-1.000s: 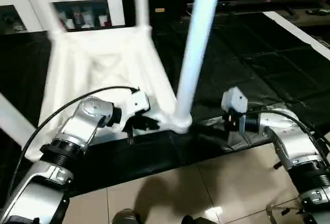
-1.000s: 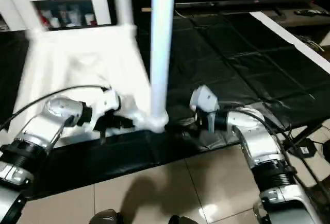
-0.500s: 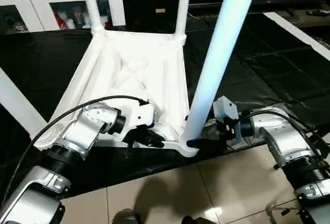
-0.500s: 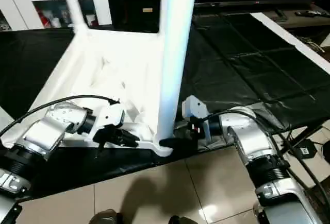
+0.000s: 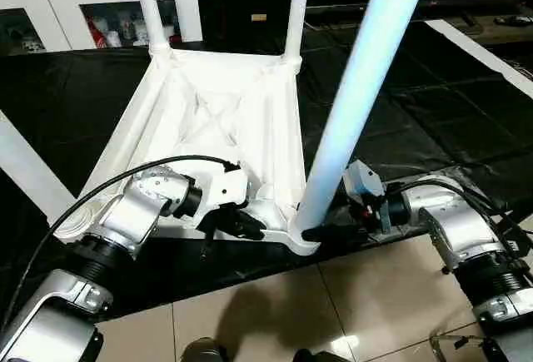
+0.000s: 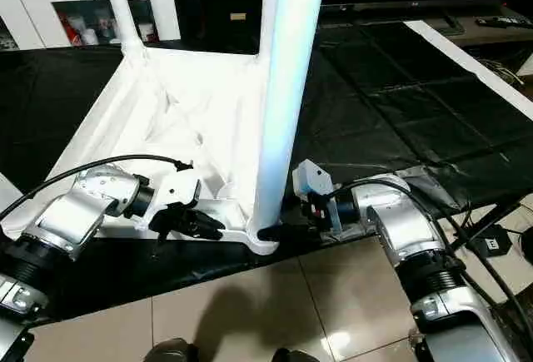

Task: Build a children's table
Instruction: Rotate leg to tighten

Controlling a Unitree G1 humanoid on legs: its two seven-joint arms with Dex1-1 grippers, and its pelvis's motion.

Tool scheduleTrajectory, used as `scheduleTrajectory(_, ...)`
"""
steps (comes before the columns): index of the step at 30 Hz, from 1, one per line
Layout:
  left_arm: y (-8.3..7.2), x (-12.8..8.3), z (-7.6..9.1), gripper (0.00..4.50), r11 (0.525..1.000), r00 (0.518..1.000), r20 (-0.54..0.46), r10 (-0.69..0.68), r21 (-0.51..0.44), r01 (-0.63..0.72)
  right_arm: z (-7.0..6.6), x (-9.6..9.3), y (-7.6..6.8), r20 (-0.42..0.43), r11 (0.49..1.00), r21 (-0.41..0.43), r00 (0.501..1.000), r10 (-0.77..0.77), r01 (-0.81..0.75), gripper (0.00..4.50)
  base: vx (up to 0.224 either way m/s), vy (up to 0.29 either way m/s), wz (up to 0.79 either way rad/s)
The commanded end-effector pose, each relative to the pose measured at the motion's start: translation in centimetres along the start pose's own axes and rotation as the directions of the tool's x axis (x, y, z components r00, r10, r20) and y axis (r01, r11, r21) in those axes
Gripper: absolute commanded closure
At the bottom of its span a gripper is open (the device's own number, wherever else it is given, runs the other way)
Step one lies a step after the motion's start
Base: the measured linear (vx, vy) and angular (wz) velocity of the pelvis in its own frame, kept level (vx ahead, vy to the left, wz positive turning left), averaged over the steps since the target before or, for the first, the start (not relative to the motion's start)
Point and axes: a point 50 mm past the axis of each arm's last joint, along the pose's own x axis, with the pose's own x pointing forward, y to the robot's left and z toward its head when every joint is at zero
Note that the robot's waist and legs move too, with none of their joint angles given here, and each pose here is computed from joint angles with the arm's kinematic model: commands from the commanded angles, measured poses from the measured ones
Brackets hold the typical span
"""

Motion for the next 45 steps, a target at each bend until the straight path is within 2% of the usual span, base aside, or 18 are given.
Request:
scheduleTrajectory(1,0.3,0.1,1.5,4.50,0.998,1.000,0.026,0.009,0.055,-0.011,0.5,0.2,-0.2,0.030,1.000,0.009,1.000,0.003,-0.004,2.53,0.000,0.000,0.00)
scheduleTrajectory(4,0.7,0.0,1.5,4.50,0.998,0.998,0.043,0.051,0.024,-0.052,0.5,0.5,-0.4,0.031,0.999,0.031,0.999,-0.030,0.029,2.54,0.000,0.000,0.00)
scheduleTrajectory(8,2.0,-0.5,1.9,4.50,0.980,0.978,0.077,0.195,-0.058,-0.190,0.1,1.5,-1.5,0.009,0.982,0.066,0.984,-0.179,0.178,2.55,0.000,0.000,0.00)
scheduleTrajectory(10,2.8,-0.8,2.3,4.50,0.953,0.951,0.100,0.292,-0.119,-0.280,0.0,2.5,-2.8,-0.011,0.936,0.087,0.940,-0.341,0.341,2.55,0.000,0.000,0.00)
scheduleTrajectory(11,2.8,-0.8,2.3,4.50,0.953,0.951,0.100,0.292,-0.119,-0.280,0.0,2.5,-2.8,-0.011,0.936,0.087,0.940,-0.341,0.341,2.55,0.000,0.000,0.00)
scheduleTrajectory(15,3.8,-1.2,3.6,4.50,0.885,0.889,0.131,0.440,-0.232,-0.404,0.5,4.5,-5.3,-0.038,0.767,0.197,0.786,-0.617,0.611,2.56,0.000,0.000,0.00)
scheduleTrajectory(18,4.1,-1.1,3.8,4.50,0.868,0.873,0.130,0.470,-0.245,-0.431,0.8,5.0,-5.7,-0.046,0.730,0.211,0.753,-0.657,0.650,2.56,0.000,0.000,0.00)
scheduleTrajectory(19,4.4,-0.8,4.2,4.50,0.840,0.845,0.130,0.518,-0.264,-0.475,1.2,5.6,-6.4,-0.076,0.645,0.230,0.674,-0.735,0.729,2.56,0.000,0.000,0.00)
scheduleTrajectory(20,4.5,-0.6,4.4,4.50,0.830,0.836,0.130,0.532,-0.273,-0.486,1.3,5.8,-6.7,-0.093,0.606,0.231,0.637,-0.765,0.761,2.56,0.000,0.000,0.00)
scheduleTrajectory(24,4.8,0.2,4.9,4.50,0.795,0.804,0.121,0.582,-0.294,-0.531,2.0,6.8,-7.4,-0.112,0.500,0.214,0.529,-0.841,0.839,2.56,0.000,0.000,0.00)
scheduleTrajectory(27,4.9,0.5,4.9,4.50,0.790,0.801,0.113,0.588,-0.293,-0.539,2.3,7.3,-7.5,-0.108,0.490,0.205,0.517,-0.849,0.847,2.56,0.000,0.000,0.00)
scheduleTrajectory(30,5.0,0.7,5.0,4.50,0.784,0.795,0.109,0.596,-0.293,-0.548,2.4,7.3,-7.5,-0.095,0.472,0.272,0.512,-0.854,0.838,2.56,0.000,0.000,0.00)
scheduleTrajectory(31,5.1,0.7,5.0,4.50,0.782,0.793,0.107,0.599,-0.293,-0.551,2.3,7.2,-7.5,-0.090,0.471,0.285,0.512,-0.854,0.835,2.01,0.000,0.000,0.00)
scheduleTrajectory(36,5.5,0.5,4.6,4.50,0.768,0.782,0.081,0.618,-0.277,-0.578,2.1,6.2,-7.6,-0.066,0.474,0.283,0.510,-0.857,0.834,1.59,0.000,0.000,0.00)
scheduleTrajectory(39,5.6,0.4,4.2,4.50,0.763,0.779,0.061,0.624,-0.261,-0.591,2.2,5.3,-7.3,-0.003,0.526,0.272,0.547,-0.837,0.806,1.36,0.000,0.000,0.00)
scheduleTrajectory(41,5.7,0.2,3.8,4.50,0.768,0.784,0.053,0.618,-0.253,-0.589,2.0,4.3,-6.5,0.059,0.603,0.234,0.607,-0.792,0.763,1.26,0.000,0.000,0.00)
scheduleTrajectory(44,5.7,0.1,3.5,4.50,0.775,0.791,0.043,0.611,-0.241,-0.585,1.4,3.0,-5.7,0.085,0.659,0.193,0.657,-0.749,0.726,0.97,0.000,0.000,0.00)
scheduleTrajectory(45,5.7,0.1,3.5,4.50,0.775,0.791,0.043,0.611,-0.241,-0.585,1.4,3.0,-5.7,0.085,0.659,0.193,0.657,-0.749,0.726,0.90,0.000,0.000,0.00)
